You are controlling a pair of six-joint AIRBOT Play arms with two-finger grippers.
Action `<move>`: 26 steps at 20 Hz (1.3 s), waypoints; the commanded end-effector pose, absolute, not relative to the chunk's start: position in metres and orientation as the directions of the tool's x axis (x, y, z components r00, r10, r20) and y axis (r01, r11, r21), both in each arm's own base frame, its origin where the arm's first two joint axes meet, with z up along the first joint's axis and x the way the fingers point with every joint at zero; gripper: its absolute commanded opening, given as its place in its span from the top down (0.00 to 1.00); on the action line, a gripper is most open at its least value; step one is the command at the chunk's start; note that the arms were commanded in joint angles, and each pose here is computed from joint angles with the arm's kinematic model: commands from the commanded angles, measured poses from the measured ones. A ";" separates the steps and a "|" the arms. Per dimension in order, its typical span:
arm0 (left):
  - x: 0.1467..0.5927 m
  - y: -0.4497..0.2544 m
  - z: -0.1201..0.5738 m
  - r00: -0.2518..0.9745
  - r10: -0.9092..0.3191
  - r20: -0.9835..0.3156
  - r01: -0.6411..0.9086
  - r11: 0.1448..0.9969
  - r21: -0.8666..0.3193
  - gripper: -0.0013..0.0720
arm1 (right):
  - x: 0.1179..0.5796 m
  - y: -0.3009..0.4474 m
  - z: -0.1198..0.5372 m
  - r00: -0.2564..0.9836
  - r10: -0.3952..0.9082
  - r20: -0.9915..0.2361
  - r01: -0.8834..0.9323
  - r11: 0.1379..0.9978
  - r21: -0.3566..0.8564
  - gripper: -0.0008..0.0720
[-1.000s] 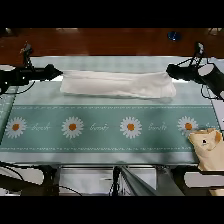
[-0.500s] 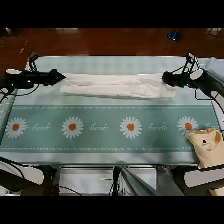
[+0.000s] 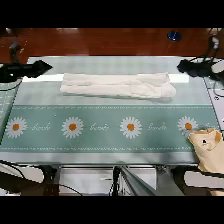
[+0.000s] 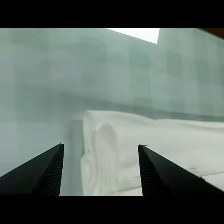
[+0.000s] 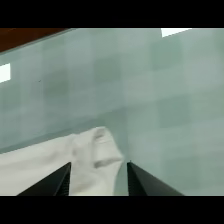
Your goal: Fold the shirts.
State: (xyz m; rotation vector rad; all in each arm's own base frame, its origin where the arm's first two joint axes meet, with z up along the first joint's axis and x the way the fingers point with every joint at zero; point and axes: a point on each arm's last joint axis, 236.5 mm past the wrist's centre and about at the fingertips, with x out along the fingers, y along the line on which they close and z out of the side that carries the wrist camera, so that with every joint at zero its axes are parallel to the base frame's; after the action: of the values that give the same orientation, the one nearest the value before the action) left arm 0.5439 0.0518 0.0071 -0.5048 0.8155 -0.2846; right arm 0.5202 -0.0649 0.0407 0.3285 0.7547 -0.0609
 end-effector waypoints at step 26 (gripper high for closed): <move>0.522 0.043 0.026 0.559 -0.378 -0.738 0.108 0.916 -0.387 0.25 | 0.501 0.035 -0.115 0.362 0.587 -0.724 0.238 0.693 0.680 0.54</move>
State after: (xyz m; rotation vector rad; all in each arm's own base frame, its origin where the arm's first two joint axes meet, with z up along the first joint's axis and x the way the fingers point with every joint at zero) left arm 0.5217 0.0431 0.0255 -0.3177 0.9372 -0.2914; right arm 0.4993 0.0161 -0.1009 0.8521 1.1931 0.2563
